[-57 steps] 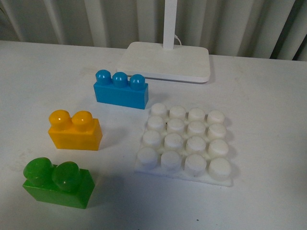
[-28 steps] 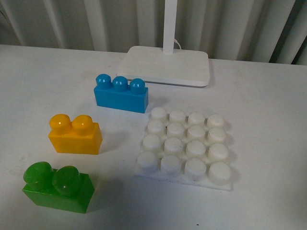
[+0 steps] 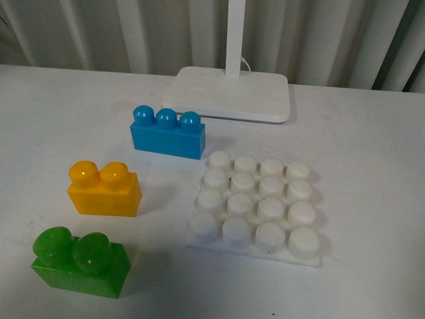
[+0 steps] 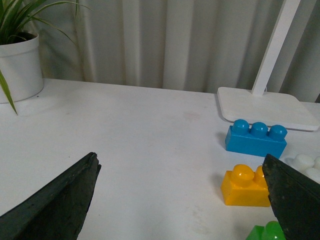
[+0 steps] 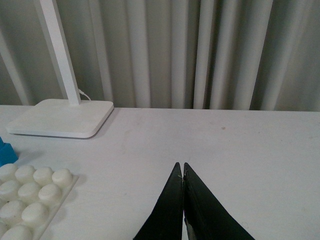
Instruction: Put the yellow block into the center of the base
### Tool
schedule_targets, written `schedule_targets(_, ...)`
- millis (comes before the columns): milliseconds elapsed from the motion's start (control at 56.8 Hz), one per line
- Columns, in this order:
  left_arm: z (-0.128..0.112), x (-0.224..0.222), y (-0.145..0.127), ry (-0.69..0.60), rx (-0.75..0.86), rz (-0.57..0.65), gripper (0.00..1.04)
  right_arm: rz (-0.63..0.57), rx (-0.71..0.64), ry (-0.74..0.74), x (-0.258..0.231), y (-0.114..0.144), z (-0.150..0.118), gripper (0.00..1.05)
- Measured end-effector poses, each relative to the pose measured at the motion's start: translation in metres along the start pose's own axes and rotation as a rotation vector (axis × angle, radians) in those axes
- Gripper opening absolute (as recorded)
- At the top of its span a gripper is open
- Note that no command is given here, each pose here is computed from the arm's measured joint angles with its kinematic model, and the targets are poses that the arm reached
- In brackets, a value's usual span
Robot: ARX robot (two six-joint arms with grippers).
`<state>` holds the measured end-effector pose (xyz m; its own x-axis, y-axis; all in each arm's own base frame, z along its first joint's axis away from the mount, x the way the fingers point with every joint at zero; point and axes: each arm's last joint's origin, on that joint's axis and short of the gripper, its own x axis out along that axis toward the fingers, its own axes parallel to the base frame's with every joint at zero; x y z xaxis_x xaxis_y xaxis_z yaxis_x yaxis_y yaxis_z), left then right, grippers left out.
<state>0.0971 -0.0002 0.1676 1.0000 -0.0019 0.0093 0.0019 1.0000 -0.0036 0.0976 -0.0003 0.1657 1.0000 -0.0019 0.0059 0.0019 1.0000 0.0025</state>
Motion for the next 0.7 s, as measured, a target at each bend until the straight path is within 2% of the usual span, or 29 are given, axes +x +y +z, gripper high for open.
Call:
schedule_targets(282,0.0,0.0,0.0,0.0,0.0,0.0,0.98,0.0,-0.001,0.002,0.0,0.0,0.0,0.01)
schedule_targets(405,0.0,0.0,0.0,0.001,-0.003,0.003,0.98,0.0,-0.002,0.002,0.0,0.0,0.0,0.23)
schedule_targets(475,-0.002,0.002,0.0,0.035,-0.072,0.065,0.98,0.0,-0.002,0.002,0.0,0.0,0.0,0.36)
schedule_targets(546,0.002,0.008,0.001,0.049,-0.108,0.063,0.98,0.0,-0.002,0.002,0.0,0.0,0.0,0.48)
schedule_targets(634,0.022,0.02,0.003,0.037,-0.093,0.011,0.98,0.0,-0.002,0.002,0.0,0.0,0.0,0.64)
schedule_targets(704,0.043,0.034,0.003,0.02,-0.018,-0.062,0.98,0.0,-0.002,0.002,0.0,0.0,0.0,0.77)
